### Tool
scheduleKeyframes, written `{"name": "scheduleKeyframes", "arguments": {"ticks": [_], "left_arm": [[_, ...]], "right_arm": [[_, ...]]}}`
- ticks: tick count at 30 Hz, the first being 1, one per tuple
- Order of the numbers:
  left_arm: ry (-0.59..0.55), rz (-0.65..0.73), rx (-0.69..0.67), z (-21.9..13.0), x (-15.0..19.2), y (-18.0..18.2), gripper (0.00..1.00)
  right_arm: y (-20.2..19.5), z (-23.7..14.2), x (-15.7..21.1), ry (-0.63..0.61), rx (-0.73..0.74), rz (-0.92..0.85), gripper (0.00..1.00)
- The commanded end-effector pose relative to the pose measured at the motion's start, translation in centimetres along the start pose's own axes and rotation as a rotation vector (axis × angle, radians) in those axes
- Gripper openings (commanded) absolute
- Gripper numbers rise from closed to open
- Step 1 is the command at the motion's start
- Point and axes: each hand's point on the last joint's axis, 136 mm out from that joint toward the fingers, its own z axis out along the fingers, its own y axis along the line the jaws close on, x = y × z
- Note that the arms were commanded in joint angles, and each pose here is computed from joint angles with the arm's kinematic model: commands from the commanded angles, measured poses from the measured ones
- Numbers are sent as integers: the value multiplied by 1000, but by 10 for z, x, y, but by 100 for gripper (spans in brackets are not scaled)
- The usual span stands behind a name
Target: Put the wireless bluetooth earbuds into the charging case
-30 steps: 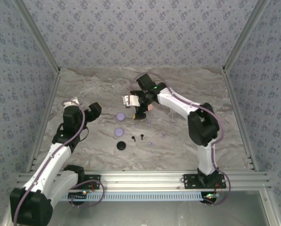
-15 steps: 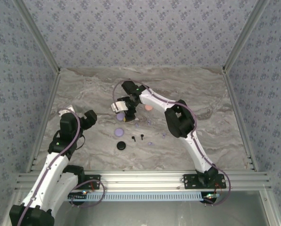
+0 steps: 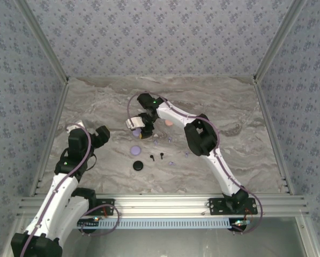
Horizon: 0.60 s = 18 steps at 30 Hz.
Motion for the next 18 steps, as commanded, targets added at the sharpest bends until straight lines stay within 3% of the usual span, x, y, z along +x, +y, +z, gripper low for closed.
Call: {"name": "scheduleKeyframes", "arguments": {"ticks": [1, 10, 18], "left_arm": [[-17, -3, -11, 0, -5, 1, 91], [-10, -6, 11, 1, -4, -3, 91], [-9, -8, 275, -3, -11, -53, 88]], "right_arm": [[14, 13, -2, -10, -63, 9, 65], [11, 1, -14, -46, -53, 45, 54], [-23, -85, -41, -190, 216, 130, 51]]}}
